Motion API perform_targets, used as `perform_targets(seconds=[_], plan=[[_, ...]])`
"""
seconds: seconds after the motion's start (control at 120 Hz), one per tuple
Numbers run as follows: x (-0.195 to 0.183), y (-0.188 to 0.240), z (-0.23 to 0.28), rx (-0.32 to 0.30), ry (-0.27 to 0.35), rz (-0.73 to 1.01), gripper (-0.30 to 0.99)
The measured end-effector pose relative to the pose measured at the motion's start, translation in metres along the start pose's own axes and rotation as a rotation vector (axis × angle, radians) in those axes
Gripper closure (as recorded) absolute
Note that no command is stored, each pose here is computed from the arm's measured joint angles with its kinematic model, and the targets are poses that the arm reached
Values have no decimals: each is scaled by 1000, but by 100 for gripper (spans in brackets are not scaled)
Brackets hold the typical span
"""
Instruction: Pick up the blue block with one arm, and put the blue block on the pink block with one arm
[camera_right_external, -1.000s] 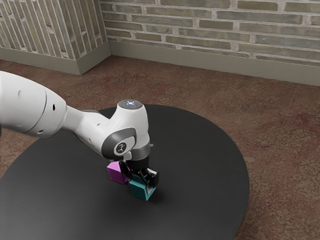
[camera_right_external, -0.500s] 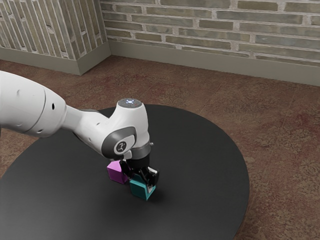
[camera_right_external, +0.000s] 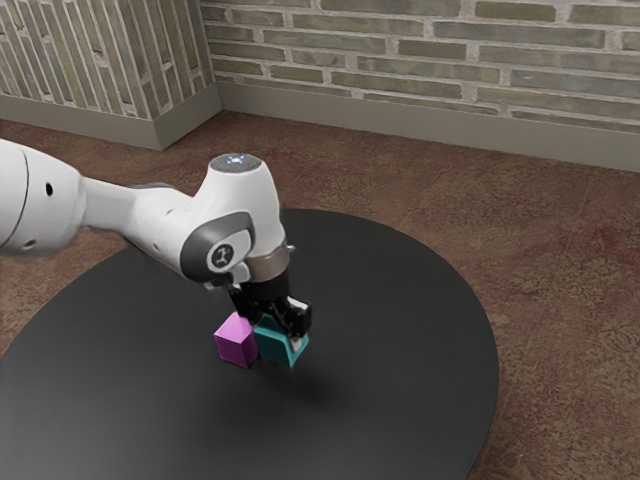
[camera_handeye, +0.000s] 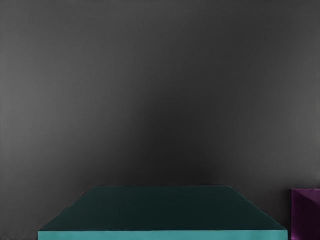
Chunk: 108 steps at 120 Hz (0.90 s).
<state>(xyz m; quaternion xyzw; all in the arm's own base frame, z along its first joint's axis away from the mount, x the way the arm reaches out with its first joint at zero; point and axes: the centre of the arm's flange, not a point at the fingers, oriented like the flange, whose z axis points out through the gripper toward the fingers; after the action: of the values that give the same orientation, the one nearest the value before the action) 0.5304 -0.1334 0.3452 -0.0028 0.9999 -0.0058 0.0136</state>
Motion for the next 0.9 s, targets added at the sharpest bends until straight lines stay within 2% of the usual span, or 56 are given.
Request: perform_targets(seconds=[0.308, 0.592, 0.9], plan=[[-3, 59, -21, -20, 40, -102, 33], [-1, 57, -19, -66, 53, -64, 33], [-7, 96, -18, -76, 49, -129, 33]])
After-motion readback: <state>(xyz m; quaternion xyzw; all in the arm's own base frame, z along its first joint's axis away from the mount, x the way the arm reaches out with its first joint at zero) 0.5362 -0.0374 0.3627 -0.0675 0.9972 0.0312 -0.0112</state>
